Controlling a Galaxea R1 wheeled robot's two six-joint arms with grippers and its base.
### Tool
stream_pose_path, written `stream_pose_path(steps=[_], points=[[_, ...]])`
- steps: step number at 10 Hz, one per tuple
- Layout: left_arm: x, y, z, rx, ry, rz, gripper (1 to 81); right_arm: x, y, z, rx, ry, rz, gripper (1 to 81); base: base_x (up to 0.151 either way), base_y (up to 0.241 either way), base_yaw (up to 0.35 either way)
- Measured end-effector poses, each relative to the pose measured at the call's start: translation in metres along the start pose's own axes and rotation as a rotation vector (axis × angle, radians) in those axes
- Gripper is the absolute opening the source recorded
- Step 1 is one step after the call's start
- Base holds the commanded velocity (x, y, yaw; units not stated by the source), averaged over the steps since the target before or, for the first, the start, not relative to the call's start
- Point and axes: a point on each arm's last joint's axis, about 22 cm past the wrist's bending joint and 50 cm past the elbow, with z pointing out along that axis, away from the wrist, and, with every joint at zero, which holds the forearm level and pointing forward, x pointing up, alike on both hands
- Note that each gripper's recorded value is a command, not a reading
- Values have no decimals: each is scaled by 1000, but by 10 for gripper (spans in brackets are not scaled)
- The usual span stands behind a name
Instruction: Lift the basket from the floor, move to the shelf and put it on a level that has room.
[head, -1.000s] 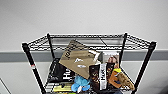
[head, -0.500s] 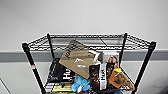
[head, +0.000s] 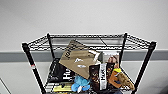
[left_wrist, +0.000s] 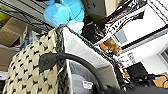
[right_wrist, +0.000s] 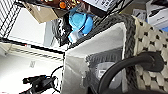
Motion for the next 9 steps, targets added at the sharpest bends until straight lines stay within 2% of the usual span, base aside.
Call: stream_pose_path(steps=[3, 6, 9], points=[[19, 30, -11, -32, 19, 44, 10, 15, -33, -9, 37, 1, -48, 10, 0, 0, 0], [38, 57, -25, -49, 38, 66, 10, 32, -76, -20, 81, 11, -66, 10, 0, 0, 0], [65, 90, -31, -86, 68, 86, 10, 52, -106, -34, 94, 20, -90, 10, 0, 0, 0]])
